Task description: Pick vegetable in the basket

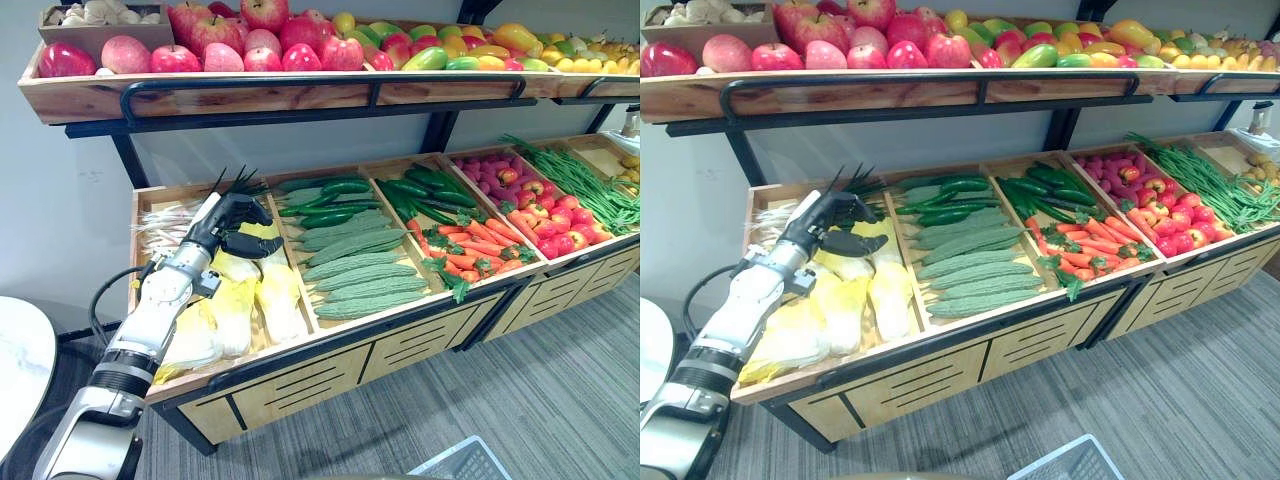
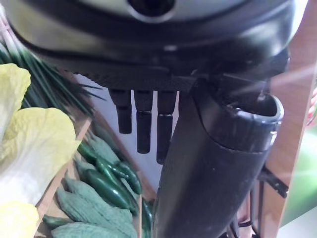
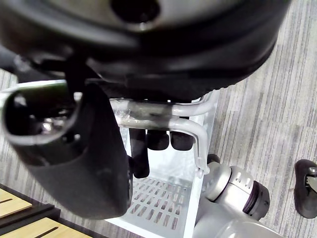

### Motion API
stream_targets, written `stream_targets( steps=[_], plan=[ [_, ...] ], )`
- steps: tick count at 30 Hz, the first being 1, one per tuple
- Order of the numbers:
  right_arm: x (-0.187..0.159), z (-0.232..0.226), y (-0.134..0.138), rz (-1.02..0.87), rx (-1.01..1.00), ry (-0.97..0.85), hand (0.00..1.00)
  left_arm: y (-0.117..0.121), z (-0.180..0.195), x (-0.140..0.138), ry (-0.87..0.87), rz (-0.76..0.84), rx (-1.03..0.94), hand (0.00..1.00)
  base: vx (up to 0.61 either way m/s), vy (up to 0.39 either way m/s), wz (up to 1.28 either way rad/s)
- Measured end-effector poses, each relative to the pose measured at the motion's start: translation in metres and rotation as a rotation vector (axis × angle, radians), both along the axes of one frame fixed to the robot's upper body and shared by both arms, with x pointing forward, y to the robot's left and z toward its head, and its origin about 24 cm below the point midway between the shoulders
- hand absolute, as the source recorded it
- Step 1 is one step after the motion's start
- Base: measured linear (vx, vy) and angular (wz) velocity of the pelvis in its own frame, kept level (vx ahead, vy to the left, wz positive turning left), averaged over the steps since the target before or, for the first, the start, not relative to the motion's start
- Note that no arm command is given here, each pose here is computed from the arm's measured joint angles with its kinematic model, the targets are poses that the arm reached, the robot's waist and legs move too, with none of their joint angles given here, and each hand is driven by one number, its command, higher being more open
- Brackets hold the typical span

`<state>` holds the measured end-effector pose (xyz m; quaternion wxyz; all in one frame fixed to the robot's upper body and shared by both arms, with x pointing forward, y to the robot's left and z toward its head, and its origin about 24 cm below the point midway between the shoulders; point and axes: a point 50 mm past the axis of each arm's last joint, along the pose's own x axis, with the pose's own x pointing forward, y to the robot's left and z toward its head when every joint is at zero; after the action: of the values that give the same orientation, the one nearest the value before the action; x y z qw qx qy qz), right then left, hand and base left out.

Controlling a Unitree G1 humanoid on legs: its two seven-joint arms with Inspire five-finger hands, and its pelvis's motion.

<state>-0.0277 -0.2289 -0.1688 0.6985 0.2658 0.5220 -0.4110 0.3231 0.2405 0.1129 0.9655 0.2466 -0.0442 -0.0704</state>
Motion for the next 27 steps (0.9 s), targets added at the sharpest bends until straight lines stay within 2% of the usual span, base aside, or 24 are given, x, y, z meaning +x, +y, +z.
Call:
stream_targets(
  steps=[10, 27],
  plan=[
    [0.004, 0.000, -0.001, 0.043, -0.005, -0.005, 0.00, 0.001, -0.048, -0.024, 0.143, 0.046, -0.054, 1.00, 0.00, 0.001, 0.00],
    [0.012, 0.002, -0.004, 0.108, -0.026, -0.019, 0.00, 0.030, -0.072, -0.050, 0.203, 0.217, -0.100, 1.00, 0.00, 0.000, 0.00]
  ],
)
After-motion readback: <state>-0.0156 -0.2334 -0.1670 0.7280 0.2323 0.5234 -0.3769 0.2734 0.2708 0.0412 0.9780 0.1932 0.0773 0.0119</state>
